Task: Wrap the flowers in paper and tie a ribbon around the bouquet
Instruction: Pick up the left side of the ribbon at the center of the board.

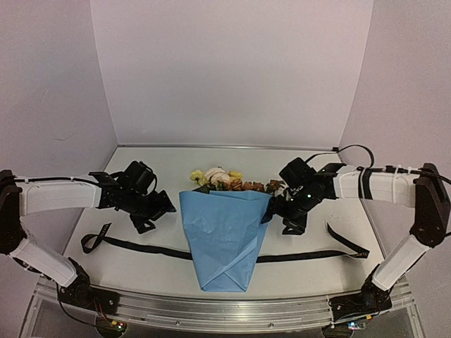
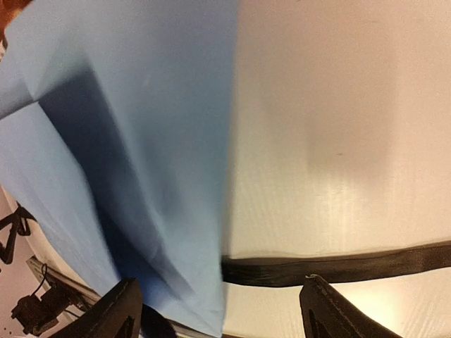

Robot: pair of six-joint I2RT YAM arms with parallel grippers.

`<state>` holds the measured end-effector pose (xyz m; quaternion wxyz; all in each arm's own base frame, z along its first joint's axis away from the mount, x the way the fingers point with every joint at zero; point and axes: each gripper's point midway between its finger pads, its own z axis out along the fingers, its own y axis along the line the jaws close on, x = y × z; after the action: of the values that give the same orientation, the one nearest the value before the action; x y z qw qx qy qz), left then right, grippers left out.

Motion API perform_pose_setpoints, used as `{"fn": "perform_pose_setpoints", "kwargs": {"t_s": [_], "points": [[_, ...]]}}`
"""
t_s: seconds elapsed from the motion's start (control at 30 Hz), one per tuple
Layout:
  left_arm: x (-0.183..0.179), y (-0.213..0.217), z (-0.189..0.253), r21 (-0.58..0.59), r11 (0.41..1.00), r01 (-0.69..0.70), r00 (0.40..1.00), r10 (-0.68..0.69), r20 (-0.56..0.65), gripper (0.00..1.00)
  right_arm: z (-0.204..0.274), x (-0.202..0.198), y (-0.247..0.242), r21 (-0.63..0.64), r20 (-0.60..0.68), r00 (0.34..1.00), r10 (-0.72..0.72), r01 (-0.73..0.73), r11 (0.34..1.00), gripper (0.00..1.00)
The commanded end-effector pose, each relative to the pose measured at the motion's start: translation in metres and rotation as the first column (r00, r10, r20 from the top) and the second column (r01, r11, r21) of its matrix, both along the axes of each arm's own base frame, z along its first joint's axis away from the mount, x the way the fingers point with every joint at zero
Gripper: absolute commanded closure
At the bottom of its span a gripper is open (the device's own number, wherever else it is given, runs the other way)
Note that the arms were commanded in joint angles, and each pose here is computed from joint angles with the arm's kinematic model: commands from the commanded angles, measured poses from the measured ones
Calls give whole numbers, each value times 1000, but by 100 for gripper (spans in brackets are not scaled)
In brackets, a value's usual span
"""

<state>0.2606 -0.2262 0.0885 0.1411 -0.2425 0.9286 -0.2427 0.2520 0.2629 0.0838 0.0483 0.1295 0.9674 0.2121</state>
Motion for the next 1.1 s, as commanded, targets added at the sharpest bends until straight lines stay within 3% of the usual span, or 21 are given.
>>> {"fn": "perform_pose_setpoints", "kwargs": {"t_s": [0.0, 0.13, 0.37, 0.6, 0.97, 1.07], "points": [[-24, 101, -1, 291, 898, -330, 935, 354, -32, 9, -5, -12, -65, -136, 18, 999, -46, 48, 990, 19], [-48, 153, -4, 381, 786, -487, 846, 534, -19, 9, -8, -24, -95, -158, 31, 995, -100, 103, 982, 16], [-50, 210, -19, 463, 678, -571, 764, 646, -4, 10, -17, -44, -143, -226, 92, 975, -204, 220, 949, 7], [-28, 242, -32, 442, 651, -617, 728, 686, 8, 23, -27, -56, -168, -252, 103, 956, -274, 292, 923, 7], [-16, 249, -60, 428, 648, -630, 707, 706, -30, 51, -36, -71, -212, -330, 187, 898, -399, 440, 835, 8], [-20, 246, -67, 424, 645, -636, 694, 718, -52, 54, -38, -74, -215, -338, 183, 894, -410, 449, 827, 9]]}}
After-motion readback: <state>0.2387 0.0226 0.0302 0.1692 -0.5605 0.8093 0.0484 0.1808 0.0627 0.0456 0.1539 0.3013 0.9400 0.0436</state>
